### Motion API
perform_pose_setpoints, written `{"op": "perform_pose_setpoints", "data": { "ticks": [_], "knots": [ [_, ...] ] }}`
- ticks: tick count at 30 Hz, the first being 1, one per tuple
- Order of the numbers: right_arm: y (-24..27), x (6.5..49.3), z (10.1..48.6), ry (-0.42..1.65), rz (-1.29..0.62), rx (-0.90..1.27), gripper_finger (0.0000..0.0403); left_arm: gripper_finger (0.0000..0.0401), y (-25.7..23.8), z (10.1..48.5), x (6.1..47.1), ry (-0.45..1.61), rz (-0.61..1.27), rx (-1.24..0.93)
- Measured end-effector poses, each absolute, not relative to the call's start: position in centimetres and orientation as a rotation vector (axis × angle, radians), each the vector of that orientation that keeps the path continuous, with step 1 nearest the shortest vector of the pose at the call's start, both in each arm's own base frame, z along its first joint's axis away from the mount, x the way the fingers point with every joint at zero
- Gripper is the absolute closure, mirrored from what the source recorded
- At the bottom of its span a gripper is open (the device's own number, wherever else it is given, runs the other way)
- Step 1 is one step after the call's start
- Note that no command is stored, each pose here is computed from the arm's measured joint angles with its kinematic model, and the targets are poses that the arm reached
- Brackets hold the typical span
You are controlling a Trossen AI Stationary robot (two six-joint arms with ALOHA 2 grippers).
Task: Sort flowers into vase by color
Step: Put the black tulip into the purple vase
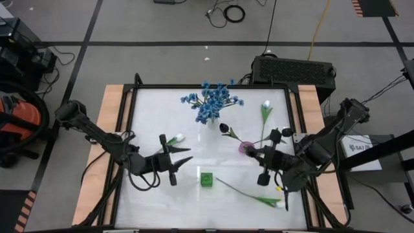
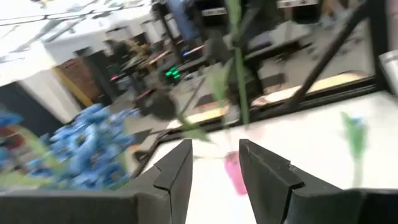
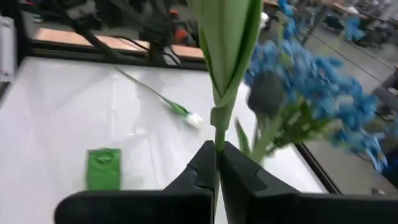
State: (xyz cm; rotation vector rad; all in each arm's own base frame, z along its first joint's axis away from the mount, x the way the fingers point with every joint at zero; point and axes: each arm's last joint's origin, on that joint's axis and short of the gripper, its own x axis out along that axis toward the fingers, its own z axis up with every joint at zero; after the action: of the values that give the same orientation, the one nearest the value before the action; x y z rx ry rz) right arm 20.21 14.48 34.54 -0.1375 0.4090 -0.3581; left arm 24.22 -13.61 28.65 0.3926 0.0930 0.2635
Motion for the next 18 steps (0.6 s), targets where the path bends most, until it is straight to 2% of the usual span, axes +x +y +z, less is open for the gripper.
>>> {"op": "perform_pose_setpoints", "data": {
  "ticks": [8, 18],
  "knots": [
    [10.6, 19.4, 30.6, 0.423, -0.471, -0.076, 0.0401, 0.0262, -13.2, 27.8, 24.3, 0.17, 0.29, 0.449],
    [9.2, 18.6, 28.8, 0.369, -0.436, -0.015, 0.0401, 0.0262, -13.2, 27.5, 24.2, 0.199, 0.284, 0.474]
  ]
}}
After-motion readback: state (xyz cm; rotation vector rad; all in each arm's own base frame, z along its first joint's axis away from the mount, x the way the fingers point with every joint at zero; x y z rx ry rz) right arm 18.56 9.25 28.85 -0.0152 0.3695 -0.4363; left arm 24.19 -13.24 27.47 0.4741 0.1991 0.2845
